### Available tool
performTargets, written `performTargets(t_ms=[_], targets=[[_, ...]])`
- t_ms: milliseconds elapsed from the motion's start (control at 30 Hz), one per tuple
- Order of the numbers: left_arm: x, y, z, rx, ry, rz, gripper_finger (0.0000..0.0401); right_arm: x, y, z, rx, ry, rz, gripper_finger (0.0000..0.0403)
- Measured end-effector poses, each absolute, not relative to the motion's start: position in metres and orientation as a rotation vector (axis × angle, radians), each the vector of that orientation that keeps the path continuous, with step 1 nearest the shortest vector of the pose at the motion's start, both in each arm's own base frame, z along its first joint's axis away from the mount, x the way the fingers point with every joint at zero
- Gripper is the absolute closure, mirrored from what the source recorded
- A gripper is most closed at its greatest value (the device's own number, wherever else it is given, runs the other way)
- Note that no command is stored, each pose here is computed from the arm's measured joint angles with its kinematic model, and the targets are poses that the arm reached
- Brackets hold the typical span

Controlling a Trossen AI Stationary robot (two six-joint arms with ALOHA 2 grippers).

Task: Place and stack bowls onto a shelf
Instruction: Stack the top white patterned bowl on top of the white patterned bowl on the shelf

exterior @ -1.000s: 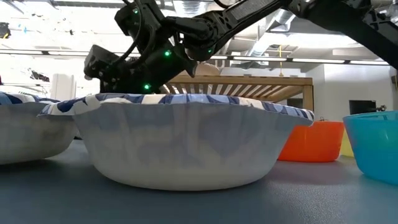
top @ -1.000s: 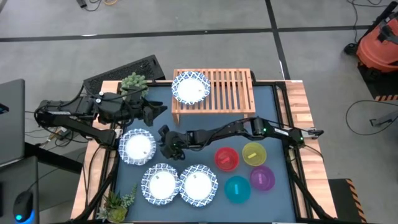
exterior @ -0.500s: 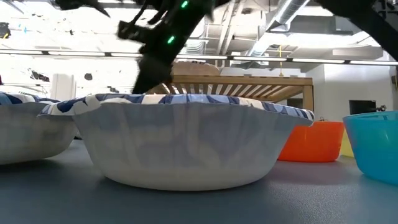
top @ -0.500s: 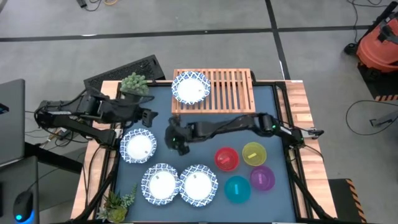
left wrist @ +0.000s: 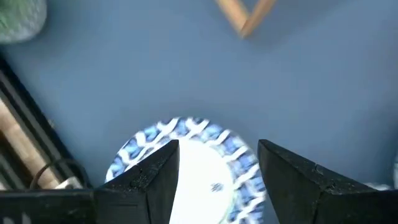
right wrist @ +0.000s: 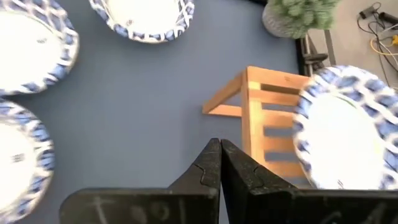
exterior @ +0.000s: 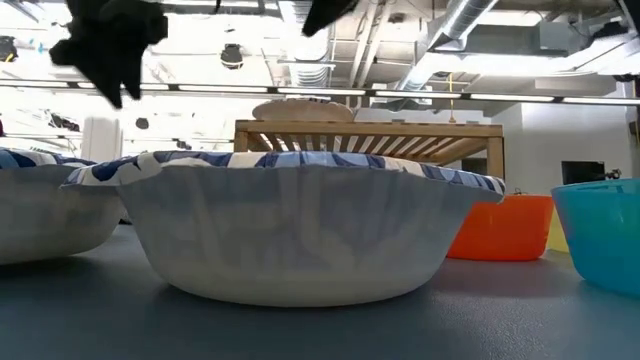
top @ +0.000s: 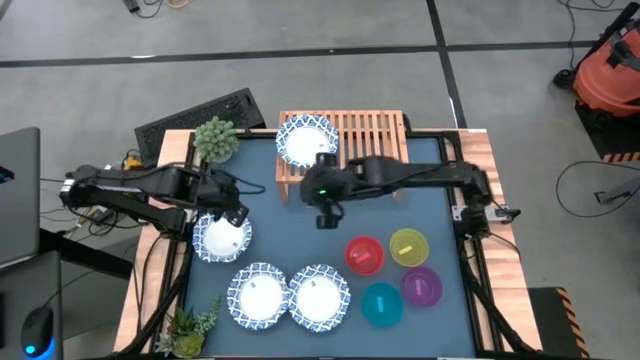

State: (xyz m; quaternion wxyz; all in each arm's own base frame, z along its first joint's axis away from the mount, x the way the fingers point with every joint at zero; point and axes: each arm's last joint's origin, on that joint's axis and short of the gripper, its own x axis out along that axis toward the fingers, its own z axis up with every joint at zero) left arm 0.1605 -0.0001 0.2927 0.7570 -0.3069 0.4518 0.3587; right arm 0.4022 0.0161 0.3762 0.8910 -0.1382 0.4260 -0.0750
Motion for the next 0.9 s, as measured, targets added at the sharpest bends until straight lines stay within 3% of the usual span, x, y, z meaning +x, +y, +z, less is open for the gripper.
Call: performTargets(t_ms=[200, 433, 600, 733, 900], targets=[[0.161, -0.002, 0.253, -0.593, 1.111, 0.684, 0.02, 0.368, 0.024, 0.409, -0.224, 0.838, -0.161, 0.0366], [0.164, 0.002, 0.221, -0.511, 1.13, 0.59, 0.0199, 0.357, 0.032, 0.409, -0.227, 0.894, -0.143, 0.0365], [0.164, 0.002, 0.217, -0.675, 1.154, 0.563, 0.0199, 0.353, 0.039, 0.403, -0.252, 0.967, -0.12, 0.0372], [0.167, -0.016, 0.22, -0.846, 1.217, 0.337, 0.0199, 0.353, 0.041, 0.398, -0.259, 0.987, -0.114, 0.0374], [0.168, -0.05, 0.224, -0.849, 1.238, 0.148, 0.0199, 0.351, 0.039, 0.397, -0.262, 1.006, -0.117, 0.0367]])
